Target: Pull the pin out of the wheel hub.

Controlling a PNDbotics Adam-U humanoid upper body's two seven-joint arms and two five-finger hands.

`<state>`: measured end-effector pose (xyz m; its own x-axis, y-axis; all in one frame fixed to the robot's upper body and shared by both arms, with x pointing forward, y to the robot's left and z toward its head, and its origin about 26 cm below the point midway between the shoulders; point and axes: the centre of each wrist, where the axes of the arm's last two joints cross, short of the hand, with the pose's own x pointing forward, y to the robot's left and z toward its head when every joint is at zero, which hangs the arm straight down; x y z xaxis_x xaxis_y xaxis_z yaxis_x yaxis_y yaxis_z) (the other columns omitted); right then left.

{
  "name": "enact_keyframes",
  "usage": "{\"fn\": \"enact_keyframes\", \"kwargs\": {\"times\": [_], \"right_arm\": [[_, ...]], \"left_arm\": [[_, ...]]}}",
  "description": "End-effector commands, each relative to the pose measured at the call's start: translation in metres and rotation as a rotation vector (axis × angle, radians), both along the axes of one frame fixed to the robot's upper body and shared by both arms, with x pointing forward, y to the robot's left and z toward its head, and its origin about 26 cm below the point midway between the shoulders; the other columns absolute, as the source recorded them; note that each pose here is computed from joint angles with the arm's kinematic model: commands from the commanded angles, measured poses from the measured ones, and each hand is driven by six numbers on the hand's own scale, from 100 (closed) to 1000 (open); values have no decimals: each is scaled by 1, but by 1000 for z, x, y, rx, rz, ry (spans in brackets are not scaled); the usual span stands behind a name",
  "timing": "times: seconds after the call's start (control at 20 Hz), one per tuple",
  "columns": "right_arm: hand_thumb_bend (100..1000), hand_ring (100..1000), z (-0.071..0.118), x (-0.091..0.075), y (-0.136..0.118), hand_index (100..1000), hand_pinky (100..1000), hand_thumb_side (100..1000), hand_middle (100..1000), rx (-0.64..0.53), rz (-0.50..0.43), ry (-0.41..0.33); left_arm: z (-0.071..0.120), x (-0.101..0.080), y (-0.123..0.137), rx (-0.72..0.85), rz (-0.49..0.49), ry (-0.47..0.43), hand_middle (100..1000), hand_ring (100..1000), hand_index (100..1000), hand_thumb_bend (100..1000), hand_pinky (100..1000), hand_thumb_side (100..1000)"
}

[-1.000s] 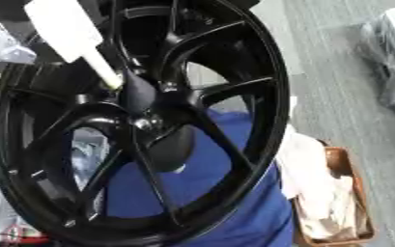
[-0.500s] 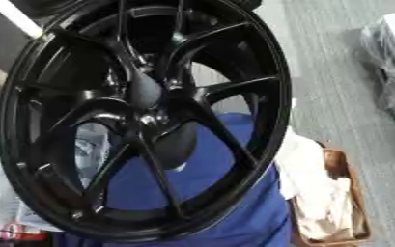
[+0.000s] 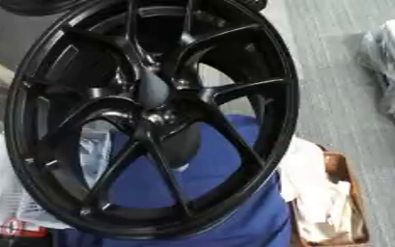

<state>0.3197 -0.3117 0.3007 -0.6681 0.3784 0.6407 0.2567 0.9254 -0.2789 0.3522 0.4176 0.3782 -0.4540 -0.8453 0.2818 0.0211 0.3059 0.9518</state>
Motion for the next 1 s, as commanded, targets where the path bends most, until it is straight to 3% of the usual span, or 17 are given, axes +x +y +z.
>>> {"fn": "enact_keyframes", "kwargs": {"times": [0.05, 0.25, 0.5, 0.65, 0.75, 0.9, 1.0], "right_arm": [[187, 765, 14, -7, -2, 844, 772, 368, 782, -46, -19, -52], [191, 765, 15, -8, -1, 844, 773, 355, 781, -49, -17, -59], [189, 764, 16, -9, 2, 844, 772, 361, 780, -49, -6, -67], [188, 763, 16, -9, 2, 844, 772, 363, 780, -45, -6, -66], [188, 762, 16, -9, 3, 844, 772, 364, 779, -44, -4, -65], [189, 761, 16, -9, 3, 844, 772, 364, 779, -44, 0, -63], [189, 761, 15, -8, 3, 844, 772, 364, 779, -44, 1, -61]], "left_arm": [[9, -6, 18, 9, 80, -35, 512, 588, 556, 100, 758, 100], [2, -3, 24, 11, 110, -17, 520, 593, 566, 100, 758, 100], [-33, 7, 55, -30, 307, 67, 553, 609, 605, 141, 763, 100], [-48, 13, 65, -15, 360, 83, 655, 693, 718, 254, 798, 100], [-54, 15, 68, 10, 380, 89, 772, 807, 816, 357, 850, 100], [-57, 16, 70, 51, 408, 99, 810, 899, 849, 455, 890, 100], [-59, 17, 71, 68, 428, 106, 816, 901, 853, 464, 888, 100]]}}
